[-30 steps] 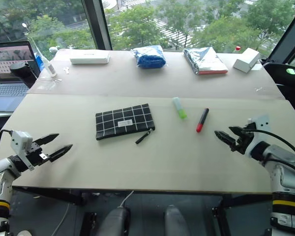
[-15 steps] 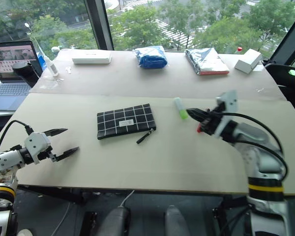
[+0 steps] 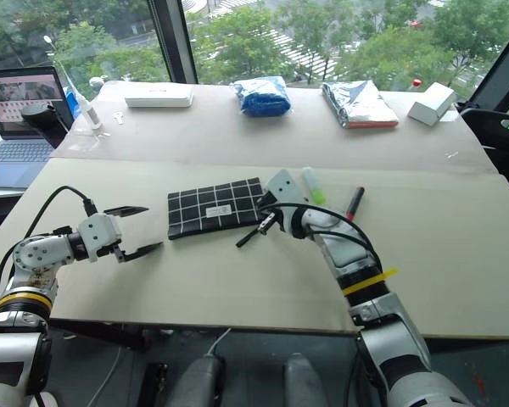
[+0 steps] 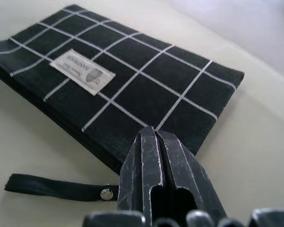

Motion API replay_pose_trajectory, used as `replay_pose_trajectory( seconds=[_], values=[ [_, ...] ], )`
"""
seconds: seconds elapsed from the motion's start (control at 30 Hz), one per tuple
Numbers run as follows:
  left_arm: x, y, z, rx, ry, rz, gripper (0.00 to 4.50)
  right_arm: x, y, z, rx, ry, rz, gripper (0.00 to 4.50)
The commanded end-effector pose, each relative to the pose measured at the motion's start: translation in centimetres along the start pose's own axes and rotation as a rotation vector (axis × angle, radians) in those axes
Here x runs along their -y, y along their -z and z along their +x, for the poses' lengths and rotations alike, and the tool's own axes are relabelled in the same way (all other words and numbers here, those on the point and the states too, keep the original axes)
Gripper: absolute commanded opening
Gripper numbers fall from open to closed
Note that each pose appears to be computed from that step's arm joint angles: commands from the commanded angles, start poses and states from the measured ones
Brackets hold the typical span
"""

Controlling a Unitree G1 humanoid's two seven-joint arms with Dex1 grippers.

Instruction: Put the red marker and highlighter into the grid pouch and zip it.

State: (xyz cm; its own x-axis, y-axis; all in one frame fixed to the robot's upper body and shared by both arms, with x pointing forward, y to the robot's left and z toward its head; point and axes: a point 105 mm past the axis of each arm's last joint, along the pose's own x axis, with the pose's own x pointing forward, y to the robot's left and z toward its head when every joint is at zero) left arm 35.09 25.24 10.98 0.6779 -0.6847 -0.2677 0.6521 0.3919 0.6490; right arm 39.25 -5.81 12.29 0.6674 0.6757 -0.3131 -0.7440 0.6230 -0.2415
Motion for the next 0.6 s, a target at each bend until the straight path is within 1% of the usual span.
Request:
replay_pose_trajectory(
  seconds=[0.03, 0.1, 0.17, 0.3, 0.5, 0.6],
  values=[
    [0.2, -0.1, 0.4, -0.01, 0.017, 0.032, 4.5, -0.5, 0.0, 0.6, -0.032, -0.012, -0.14, 0.06],
    [0.1, -0.3, 0.7, -0.007, 0.021, 0.049, 4.5, -0.8, 0.8, 0.8, -0.073, -0.021, -0.223, 0.06],
    [0.1, -0.5, 0.8, -0.005, 0.03, 0.064, 4.5, -0.7, 1.0, 0.9, -0.088, -0.02, -0.267, 0.06],
    [-0.1, -0.9, 1.2, -0.011, 0.055, 0.11, 4.5, 0.1, 0.7, 0.7, -0.092, 0.003, -0.35, 0.06],
    [0.7, -1.4, 2.1, -0.013, 0.109, 0.255, 4.5, 0.5, -0.2, 0.4, -0.059, 0.005, -0.348, 0.06],
    [0.7, -2.0, 2.7, 0.018, 0.089, 0.279, 4.5, 0.2, 0.0, 0.4, -0.057, -0.001, -0.343, 0.06]
  ],
)
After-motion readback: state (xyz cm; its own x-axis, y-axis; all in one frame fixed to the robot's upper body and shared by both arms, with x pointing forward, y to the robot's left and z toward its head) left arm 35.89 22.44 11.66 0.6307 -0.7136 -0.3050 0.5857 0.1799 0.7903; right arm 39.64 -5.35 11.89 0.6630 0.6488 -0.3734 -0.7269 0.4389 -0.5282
